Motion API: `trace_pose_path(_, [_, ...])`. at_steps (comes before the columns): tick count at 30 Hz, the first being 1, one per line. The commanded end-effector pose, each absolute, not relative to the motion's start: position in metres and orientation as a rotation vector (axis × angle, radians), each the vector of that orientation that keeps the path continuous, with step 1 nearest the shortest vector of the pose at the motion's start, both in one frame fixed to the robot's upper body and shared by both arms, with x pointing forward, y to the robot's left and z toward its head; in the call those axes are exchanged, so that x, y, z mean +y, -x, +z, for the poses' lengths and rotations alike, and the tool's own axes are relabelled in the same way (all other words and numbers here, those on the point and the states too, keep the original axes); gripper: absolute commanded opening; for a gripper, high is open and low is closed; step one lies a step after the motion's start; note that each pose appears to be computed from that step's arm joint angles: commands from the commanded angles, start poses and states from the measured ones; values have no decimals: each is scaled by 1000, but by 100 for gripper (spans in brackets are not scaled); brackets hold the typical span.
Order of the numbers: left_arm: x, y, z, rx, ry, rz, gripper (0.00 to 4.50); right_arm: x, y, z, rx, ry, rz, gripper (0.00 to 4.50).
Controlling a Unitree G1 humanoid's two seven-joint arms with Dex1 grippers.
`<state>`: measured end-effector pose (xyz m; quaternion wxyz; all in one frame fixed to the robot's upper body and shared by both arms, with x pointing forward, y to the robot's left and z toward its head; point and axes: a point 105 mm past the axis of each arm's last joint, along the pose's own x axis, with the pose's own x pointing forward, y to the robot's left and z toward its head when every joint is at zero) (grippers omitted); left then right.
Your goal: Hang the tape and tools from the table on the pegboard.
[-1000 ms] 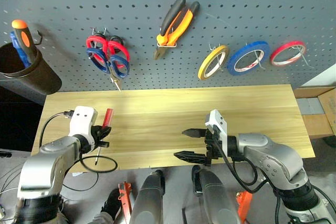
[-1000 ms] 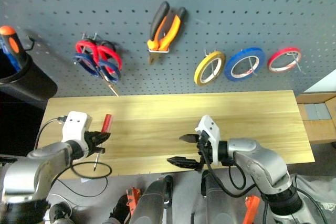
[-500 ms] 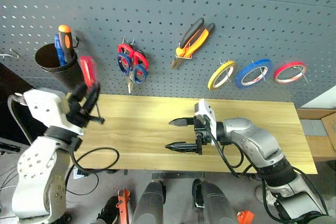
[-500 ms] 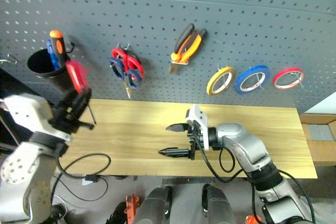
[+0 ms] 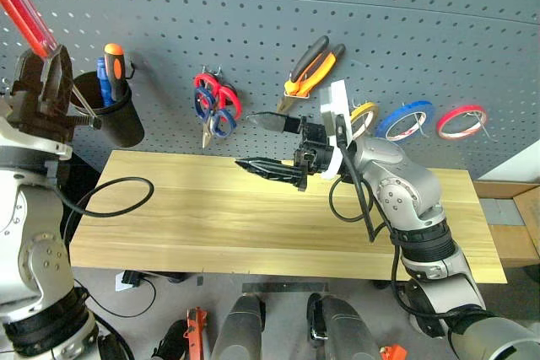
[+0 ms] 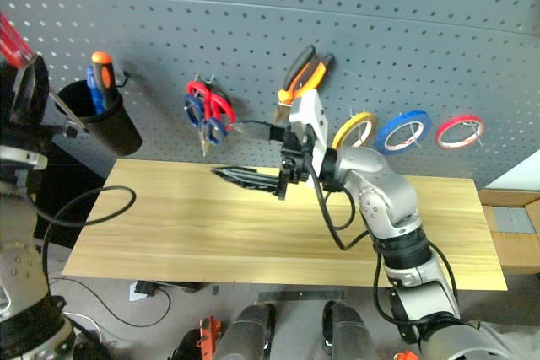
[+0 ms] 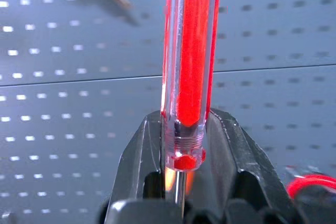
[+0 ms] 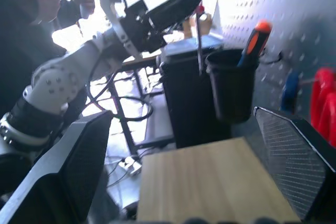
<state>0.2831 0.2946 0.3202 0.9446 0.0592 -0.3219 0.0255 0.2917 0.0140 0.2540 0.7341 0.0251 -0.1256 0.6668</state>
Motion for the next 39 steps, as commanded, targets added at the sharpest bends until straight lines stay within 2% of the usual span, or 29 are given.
trace_pose_path(1, [289, -289, 343, -750, -167, 1, 76, 12, -289, 274, -366, -38, 1448, 450])
trace_pose_path(7, [289, -302, 357, -804, -150, -33, 76, 8, -291, 271, -358, -8, 1421, 450])
trace_pose_path(12, [285, -318, 345, -759, -163, -50, 76, 6, -290, 270, -354, -1, 1409, 450])
trace_pose_path(16, [282, -320, 338, -744, -142, -73, 76, 4, -290, 269, -343, 5, 1401, 450])
trace_pose_path(24, [276, -308, 324, -700, -111, -127, 76, 3, -293, 259, -306, 30, 1391, 450])
trace_pose_path(33, [301, -286, 350, -786, -53, -53, 76, 7, -288, 258, -295, 18, 1451, 450])
trace_pose_path(39, [321, -287, 350, -776, -151, 89, 76, 8, -286, 259, -296, 13, 1470, 450])
